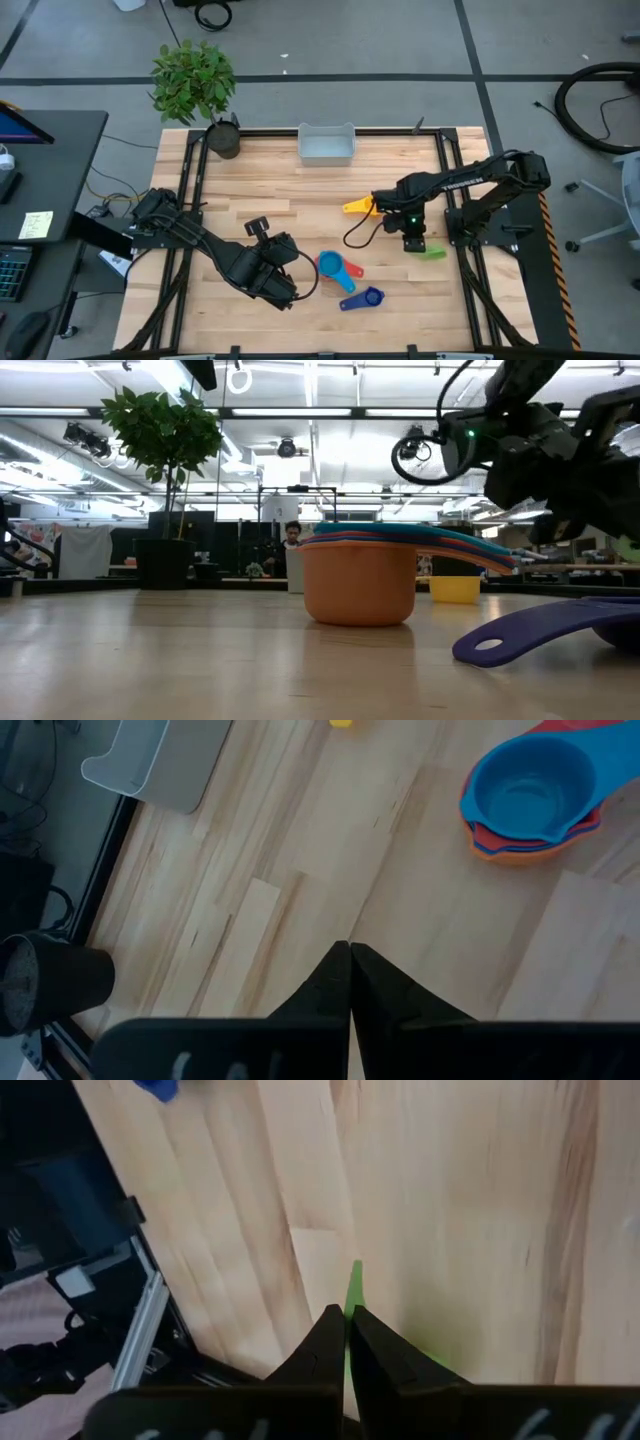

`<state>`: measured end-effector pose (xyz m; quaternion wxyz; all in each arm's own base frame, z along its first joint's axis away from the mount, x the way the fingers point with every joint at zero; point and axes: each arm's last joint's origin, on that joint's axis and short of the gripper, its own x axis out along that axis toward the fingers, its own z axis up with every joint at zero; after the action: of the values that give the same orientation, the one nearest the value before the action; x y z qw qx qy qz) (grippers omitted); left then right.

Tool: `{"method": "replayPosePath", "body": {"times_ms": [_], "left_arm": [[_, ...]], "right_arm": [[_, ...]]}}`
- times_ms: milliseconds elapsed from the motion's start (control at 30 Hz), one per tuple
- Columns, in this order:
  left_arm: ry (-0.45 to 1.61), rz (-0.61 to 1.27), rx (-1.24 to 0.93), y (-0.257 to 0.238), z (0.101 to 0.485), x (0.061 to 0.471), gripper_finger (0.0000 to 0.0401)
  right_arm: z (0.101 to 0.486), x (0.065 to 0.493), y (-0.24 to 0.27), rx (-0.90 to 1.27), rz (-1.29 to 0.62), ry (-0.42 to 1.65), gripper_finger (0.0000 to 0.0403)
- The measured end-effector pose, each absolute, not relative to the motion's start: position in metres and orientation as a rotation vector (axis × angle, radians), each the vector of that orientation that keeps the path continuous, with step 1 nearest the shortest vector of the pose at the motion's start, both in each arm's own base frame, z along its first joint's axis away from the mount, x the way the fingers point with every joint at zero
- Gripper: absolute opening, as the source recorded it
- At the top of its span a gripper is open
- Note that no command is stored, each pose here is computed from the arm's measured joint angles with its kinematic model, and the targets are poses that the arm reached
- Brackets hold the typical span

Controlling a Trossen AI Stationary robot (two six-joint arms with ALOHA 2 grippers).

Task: Nest measuring cups in basket
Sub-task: Put the stacked measuring cups into the gray bin, then stack the yellow measuring cup on top of the light blue measuring cup

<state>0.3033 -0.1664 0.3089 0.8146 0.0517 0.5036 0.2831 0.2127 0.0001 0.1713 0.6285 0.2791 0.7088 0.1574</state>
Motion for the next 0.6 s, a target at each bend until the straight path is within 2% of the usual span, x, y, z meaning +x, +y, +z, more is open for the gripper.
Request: {"method": "replayPosePath", "body": {"times_ms": [267,600], "left_arm": [[1.074,0.604,0.110,-0.1664,0.3089,0.3033,0.0006],[1.074,0.605,0.109,-0.1664,0.3089,0.3033,0.0006]], "right_arm": [[0.1679,0.2159,-0.0013,0.591,0.329,1.590,0.0035],[0.1695,0.2196,-0.0015,0.604,0.313,1.567,0.0099]]}}
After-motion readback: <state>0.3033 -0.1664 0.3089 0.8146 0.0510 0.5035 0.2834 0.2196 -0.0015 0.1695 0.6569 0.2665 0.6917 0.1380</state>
